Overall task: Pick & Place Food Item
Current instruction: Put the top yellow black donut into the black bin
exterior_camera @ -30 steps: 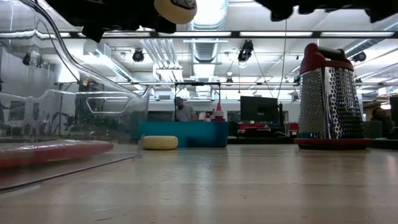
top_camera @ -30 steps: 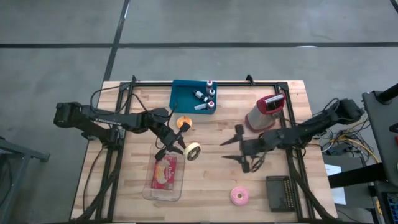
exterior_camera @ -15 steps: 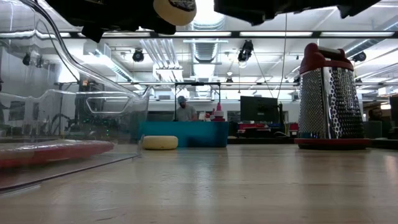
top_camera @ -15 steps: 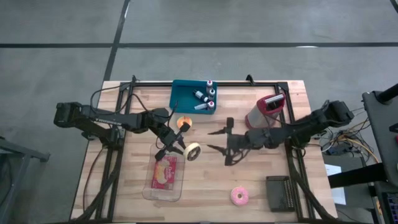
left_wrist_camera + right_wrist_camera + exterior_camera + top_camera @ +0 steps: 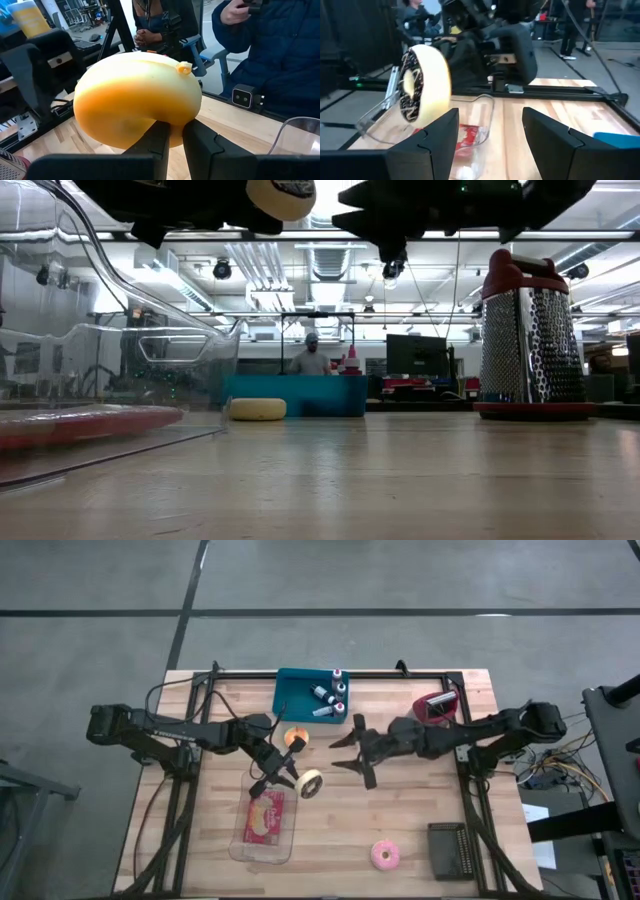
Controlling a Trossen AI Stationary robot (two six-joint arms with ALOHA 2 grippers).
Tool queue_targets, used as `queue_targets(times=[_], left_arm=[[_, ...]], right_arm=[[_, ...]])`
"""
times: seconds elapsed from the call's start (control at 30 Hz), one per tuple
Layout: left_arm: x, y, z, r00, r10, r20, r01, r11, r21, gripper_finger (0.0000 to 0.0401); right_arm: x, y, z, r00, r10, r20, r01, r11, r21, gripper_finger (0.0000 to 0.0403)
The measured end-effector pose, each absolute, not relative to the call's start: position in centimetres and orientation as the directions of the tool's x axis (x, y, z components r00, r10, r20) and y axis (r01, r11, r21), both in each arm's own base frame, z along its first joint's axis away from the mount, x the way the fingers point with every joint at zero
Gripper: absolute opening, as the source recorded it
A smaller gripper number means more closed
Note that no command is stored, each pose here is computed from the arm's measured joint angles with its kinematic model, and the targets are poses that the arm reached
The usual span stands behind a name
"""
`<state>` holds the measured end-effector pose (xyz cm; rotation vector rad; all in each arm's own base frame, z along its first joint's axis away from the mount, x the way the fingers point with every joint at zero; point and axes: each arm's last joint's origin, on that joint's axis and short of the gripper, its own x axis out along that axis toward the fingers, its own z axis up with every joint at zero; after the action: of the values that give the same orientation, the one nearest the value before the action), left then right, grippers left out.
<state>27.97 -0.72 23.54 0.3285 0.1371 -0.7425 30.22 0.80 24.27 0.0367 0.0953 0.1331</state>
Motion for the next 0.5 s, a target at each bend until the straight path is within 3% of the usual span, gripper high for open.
queue_targets(times=[0.17,0.5], left_arm=[[28.0,-0.7,23.6,0.731,-0.64,-0.237,0.682,0.688,0.247,0.0051],[28.0,-0.7,23.6,0.73,-0.642,-0.234,0.683,0.688,0.245,0.0051]], right_arm=[[30.8,1.4,23.7,0.957,0.275,-0.089,-0.271,0.961,0.06,0.0217],[33.6,1.4,23.5,0.956,0.279,-0.087,-0.273,0.959,0.073,0.0217]])
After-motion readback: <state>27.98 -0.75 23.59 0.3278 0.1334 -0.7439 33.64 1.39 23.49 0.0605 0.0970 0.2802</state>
